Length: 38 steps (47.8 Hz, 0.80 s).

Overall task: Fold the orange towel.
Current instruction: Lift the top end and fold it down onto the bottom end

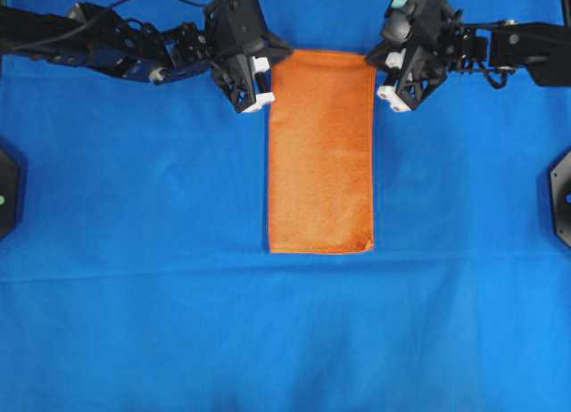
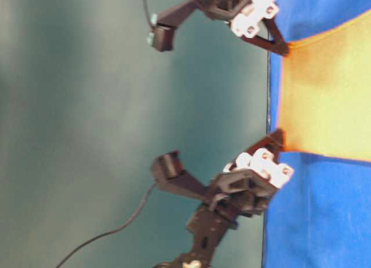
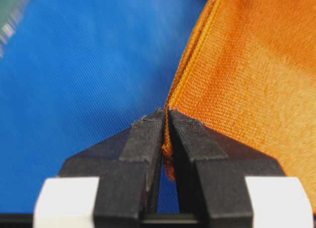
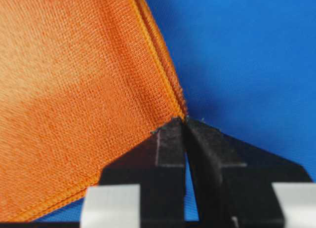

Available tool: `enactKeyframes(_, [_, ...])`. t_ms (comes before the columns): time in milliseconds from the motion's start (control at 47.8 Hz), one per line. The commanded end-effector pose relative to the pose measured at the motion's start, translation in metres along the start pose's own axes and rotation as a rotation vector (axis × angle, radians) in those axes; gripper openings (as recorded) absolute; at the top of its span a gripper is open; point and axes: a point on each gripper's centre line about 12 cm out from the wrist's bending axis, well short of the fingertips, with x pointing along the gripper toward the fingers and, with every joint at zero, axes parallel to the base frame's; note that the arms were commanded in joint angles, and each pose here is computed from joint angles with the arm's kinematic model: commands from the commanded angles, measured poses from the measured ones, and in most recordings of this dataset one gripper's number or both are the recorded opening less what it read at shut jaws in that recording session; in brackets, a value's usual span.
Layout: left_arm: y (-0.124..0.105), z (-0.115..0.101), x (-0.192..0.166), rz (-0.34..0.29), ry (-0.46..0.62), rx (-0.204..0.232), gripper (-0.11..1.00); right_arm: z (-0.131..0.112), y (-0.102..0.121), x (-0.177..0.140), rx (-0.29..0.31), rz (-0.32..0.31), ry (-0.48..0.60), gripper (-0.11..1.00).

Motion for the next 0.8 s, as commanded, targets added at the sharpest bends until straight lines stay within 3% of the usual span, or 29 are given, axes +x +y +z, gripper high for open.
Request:
enactKeyframes(0, [0.009,0.028,-0.012,0.022,-0.074,-0.005,0.03,0.016,-0.003,-0.015,0.001,-0.017,-0.053,0.04])
enactKeyframes(272, [0.004,0.027,-0.017,0.01,-0.065,-0.007,0.03,0.017,0.001,-0.018,-0.007,-0.011,-0.057,0.04])
enactKeyframes(398, [-0.011,0.032,-0.022,-0.022,-0.068,0.006,0.03,0.019,0.011,-0.022,-0.017,0.005,-0.063,0.04])
enactKeyframes(607, [-0.047,0.038,-0.046,-0.096,-0.088,0.05,0.03,0.016,0.045,-0.047,-0.05,0.041,-0.052,0.04])
enactKeyframes(774, [-0.076,0.036,-0.073,-0.167,-0.097,0.043,0.03,0.008,0.081,-0.07,-0.094,0.099,-0.04,0.04])
